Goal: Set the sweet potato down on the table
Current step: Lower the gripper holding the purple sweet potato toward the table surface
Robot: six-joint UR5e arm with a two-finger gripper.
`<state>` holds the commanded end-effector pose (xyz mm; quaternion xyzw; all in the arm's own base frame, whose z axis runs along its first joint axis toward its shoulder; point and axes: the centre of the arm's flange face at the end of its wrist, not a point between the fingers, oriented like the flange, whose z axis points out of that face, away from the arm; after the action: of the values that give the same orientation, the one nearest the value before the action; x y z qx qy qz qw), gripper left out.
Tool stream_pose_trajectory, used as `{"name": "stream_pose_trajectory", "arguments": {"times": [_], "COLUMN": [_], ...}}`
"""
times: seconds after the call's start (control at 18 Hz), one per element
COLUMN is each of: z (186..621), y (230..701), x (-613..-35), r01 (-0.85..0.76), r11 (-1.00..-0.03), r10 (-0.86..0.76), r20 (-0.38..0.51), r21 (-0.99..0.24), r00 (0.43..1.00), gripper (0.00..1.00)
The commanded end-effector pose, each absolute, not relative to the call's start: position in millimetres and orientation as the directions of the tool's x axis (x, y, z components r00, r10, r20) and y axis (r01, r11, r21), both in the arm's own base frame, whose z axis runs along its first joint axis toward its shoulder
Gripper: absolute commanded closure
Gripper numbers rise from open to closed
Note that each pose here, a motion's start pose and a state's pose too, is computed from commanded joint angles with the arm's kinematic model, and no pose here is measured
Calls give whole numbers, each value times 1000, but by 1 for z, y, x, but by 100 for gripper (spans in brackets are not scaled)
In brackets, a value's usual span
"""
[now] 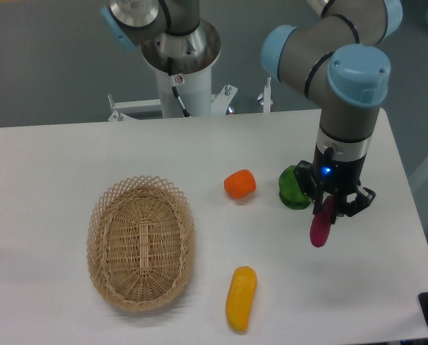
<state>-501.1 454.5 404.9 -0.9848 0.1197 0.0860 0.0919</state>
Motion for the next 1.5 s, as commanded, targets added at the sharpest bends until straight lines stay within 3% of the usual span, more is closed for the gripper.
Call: {"name": "stream_pose_trajectory", "arguments": {"times": [0.67, 1.22, 1.5], "z": [389, 280, 235], "y": [473, 505, 503], "x": [-495, -520, -516], "r01": [-225, -242, -318], "r11": [-958, -960, -943], "r10": [-189, -196, -285], "r20": [-200, -279, -249], "r21": [-176, -141, -102], "r00": [961, 940, 926], "gripper": [68, 68, 68]}}
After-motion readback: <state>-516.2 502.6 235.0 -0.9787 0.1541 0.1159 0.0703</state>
